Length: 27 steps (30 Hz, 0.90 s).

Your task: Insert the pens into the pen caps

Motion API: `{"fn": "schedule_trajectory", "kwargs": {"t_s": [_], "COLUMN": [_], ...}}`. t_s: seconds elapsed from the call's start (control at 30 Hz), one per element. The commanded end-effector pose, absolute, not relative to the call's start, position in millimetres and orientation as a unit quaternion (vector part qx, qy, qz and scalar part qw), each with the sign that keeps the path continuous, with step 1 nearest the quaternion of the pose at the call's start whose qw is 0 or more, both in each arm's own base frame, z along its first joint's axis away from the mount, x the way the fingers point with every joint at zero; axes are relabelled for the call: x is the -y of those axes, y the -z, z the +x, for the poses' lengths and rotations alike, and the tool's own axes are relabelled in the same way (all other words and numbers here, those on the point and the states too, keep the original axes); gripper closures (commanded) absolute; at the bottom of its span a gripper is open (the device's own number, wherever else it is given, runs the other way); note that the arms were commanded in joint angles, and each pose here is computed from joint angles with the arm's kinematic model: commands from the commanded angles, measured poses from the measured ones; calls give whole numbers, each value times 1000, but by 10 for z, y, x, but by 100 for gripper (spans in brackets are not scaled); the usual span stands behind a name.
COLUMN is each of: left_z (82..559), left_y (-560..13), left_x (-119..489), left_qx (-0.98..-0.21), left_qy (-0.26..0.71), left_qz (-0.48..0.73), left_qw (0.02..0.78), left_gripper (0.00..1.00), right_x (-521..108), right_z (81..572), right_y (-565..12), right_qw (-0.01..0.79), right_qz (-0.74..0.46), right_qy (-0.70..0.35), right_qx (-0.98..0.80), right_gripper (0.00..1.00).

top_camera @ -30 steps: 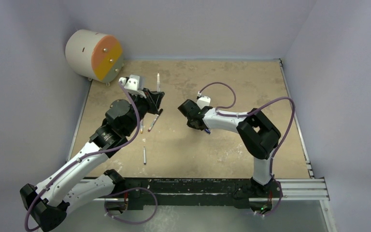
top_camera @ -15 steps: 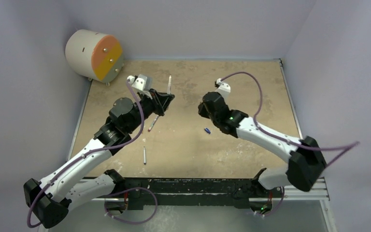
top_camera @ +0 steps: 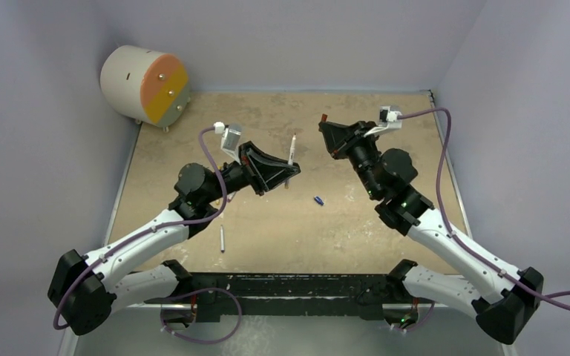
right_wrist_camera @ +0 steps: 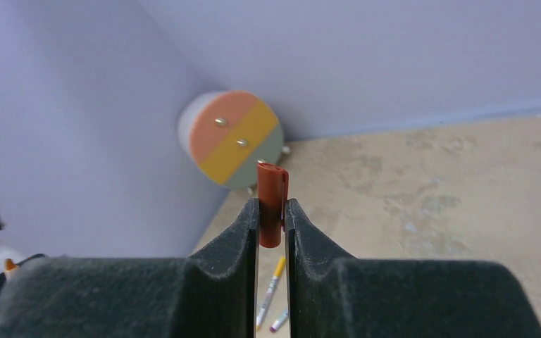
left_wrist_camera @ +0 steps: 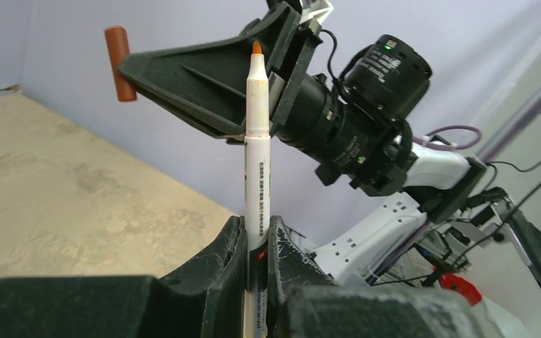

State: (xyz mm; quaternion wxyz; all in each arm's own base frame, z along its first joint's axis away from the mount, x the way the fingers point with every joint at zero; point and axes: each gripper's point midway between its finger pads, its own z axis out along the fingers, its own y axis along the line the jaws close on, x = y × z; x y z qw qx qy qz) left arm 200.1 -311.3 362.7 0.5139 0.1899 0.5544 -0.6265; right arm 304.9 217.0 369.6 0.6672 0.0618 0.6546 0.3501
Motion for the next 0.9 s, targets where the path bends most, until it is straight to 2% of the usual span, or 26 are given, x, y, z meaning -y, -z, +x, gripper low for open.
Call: {"fn": "schedule_trajectory", "kwargs": {"t_s": [0.0,0.27,0.57,0.87], "left_z": [1691,1692,1782,1827], "left_y": [-4039,-4028,-4011,-3991], "left_x": [3115,3155,3209,3215], "left_qx": [-476,-477,-487,-494], "left_qy": [675,672,659,652], "left_qz": [225,232,233,228], "left_qw": [516,517,523,529], "left_gripper": [100,100,100,100], "right_x": [-2177,-2308,-2532,-2548], "right_z": [2773,2488,2330,2262], "right_y": [-4549,-4985,-4991,-5008], "right_qw": [719,722,706,705], "right_qz": [31,-21,-91,-107], "right_qy": [-434,-504,-534,-538], "right_qx": [-542,-474,-456,-449], "right_gripper": [100,100,100,100]}}
